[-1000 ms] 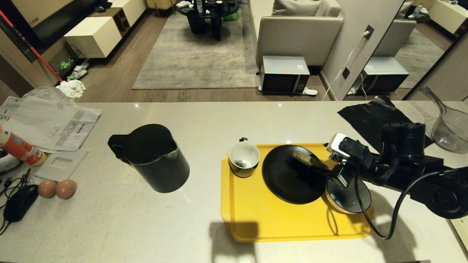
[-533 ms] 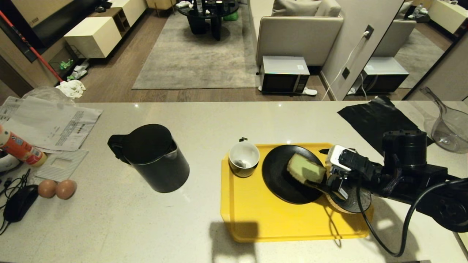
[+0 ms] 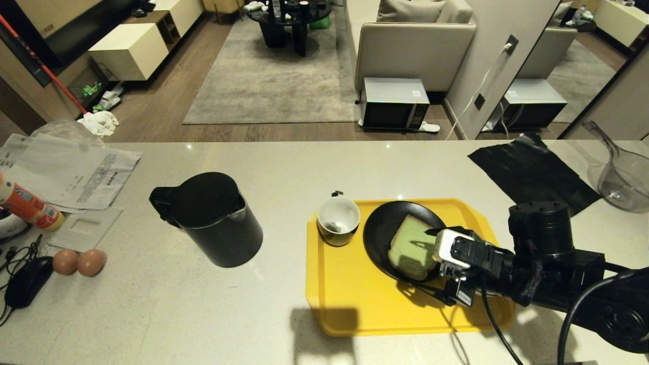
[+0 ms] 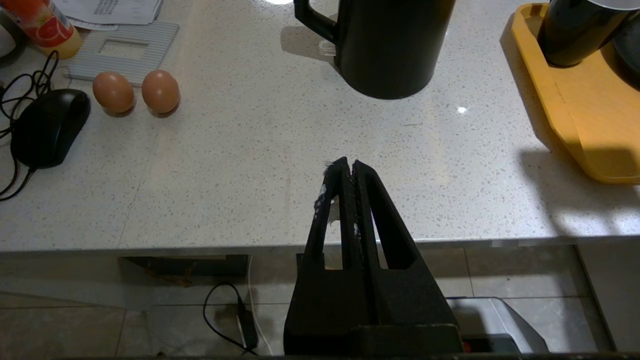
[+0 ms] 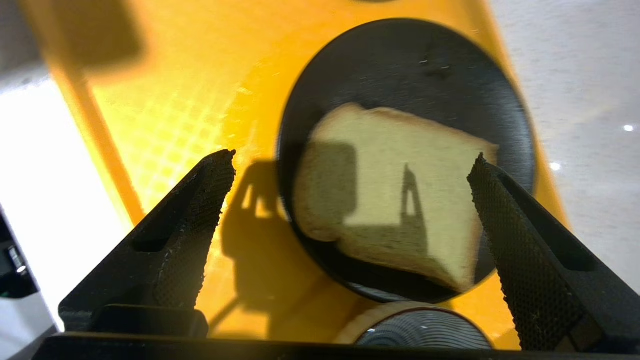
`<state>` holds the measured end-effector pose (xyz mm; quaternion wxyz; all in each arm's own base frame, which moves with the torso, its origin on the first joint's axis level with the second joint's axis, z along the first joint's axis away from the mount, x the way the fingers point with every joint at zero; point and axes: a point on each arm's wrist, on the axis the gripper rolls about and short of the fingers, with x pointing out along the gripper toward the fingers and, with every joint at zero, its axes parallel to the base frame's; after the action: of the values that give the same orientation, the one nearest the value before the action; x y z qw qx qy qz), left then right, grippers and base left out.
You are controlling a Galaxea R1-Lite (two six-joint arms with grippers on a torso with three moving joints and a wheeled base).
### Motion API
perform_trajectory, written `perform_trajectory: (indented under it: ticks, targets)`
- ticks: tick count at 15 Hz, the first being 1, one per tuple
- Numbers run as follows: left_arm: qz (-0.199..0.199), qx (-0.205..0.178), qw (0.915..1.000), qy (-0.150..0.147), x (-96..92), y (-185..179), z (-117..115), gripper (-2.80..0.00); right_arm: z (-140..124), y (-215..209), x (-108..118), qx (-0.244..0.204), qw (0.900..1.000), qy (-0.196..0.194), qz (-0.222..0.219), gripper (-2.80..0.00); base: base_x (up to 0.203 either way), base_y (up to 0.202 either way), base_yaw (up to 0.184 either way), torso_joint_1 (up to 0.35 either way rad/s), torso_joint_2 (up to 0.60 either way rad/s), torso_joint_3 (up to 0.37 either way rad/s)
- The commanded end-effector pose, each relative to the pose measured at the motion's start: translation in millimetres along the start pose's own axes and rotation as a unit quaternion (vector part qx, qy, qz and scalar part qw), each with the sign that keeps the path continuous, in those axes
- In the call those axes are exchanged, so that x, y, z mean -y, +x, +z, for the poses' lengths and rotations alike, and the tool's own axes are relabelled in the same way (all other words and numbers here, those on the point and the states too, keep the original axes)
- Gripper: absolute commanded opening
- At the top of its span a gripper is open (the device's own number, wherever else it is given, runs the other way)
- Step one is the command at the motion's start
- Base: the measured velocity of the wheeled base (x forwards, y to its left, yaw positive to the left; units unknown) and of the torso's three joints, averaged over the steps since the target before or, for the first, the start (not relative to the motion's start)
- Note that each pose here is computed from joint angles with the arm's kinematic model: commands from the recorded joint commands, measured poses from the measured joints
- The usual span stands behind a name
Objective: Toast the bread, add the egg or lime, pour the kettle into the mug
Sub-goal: Put the baked bread on a plate, then pick up the egg
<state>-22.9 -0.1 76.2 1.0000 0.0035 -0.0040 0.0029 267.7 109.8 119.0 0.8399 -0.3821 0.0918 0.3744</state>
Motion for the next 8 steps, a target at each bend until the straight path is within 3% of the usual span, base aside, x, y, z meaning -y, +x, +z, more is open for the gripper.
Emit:
perform_trajectory:
  ticks: [1,4,6,7,8]
  targets:
    - [0.000,0.001,1.0000,0.000,0.0,0,0,-2.80,18,-18,18,0.023,0.999,0.016,-0.039,0.00,0.000,0.000,0.000,0.000,0.00,0.000]
    - [0.000,0.001,1.0000,0.000,0.0,0,0,-2.80,44,-58,36,0.049,0.992,0.097,-0.068,0.00,0.000,0.000,0.000,0.000,0.00,0.000]
    - [0.000,0.001,1.0000,0.000,0.0,0,0,-2.80,55,-78,41,0.076,0.979,0.169,-0.082,0.00,0.000,0.000,0.000,0.000,0.00,0.000]
    - [0.000,0.001,1.0000,0.000,0.0,0,0,-2.80,58,-84,42,0.085,0.974,0.189,-0.087,-2.80,0.000,0.000,0.000,0.000,0.00,0.000]
    - [0.000,0.001,1.0000,0.000,0.0,0,0,-2.80,60,-89,43,0.092,0.971,0.200,-0.091,-2.80,0.000,0.000,0.000,0.000,0.00,0.000]
